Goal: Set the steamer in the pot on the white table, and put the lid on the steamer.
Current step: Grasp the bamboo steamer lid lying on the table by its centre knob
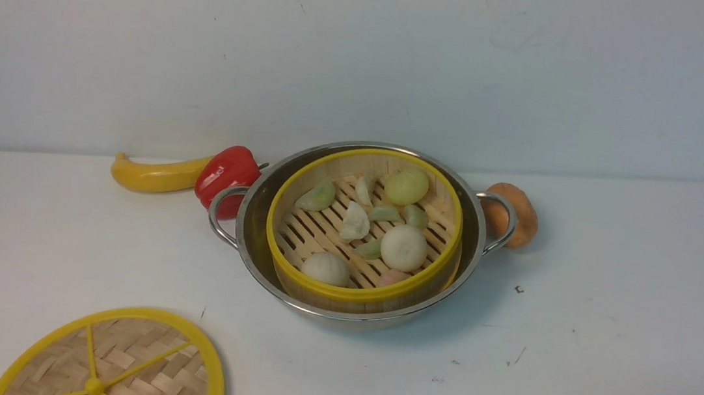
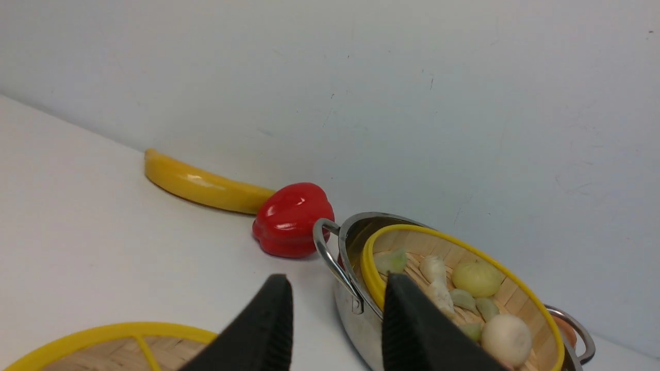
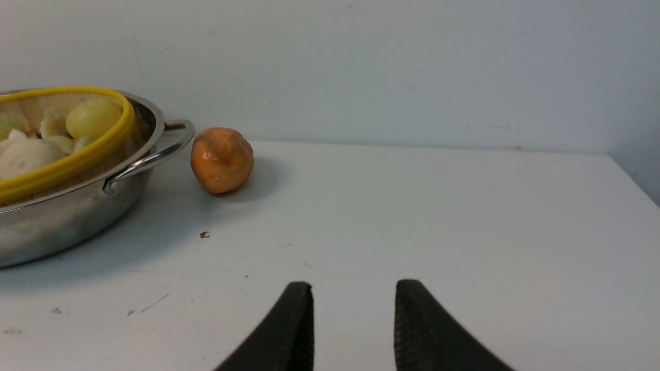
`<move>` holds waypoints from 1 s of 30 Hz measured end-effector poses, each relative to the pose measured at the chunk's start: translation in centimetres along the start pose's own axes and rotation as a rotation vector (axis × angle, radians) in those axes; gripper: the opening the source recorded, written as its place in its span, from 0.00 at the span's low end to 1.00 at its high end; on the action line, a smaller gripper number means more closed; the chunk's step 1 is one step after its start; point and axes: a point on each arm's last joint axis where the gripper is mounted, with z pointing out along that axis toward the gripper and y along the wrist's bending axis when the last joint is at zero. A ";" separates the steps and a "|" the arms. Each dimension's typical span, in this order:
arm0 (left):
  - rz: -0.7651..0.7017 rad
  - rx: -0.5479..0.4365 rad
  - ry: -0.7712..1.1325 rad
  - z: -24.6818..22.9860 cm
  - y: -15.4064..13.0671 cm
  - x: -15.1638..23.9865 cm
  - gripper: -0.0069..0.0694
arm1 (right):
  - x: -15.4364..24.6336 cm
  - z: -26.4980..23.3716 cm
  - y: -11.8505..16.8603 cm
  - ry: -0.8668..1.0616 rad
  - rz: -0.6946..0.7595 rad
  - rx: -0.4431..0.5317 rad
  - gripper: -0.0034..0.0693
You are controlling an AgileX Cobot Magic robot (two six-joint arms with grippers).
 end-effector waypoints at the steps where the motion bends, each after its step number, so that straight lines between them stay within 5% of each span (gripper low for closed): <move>1: 0.002 0.000 0.000 0.0 0.0 0.0 0.41 | 0.0 0.0 0.0 0.000 0.000 0.000 0.38; 17: 0.080 0.010 0.200 0.8 -2.4 -2.2 0.41 | 0.0 0.0 0.0 -0.001 -0.001 0.000 0.38; 24: 0.407 0.041 0.552 3.1 -5.5 -5.8 0.41 | 0.0 0.0 0.0 0.000 0.000 0.000 0.38; 30: 0.562 -0.078 0.947 6.3 -5.5 -7.6 0.41 | 0.0 0.0 0.0 0.000 0.000 0.000 0.38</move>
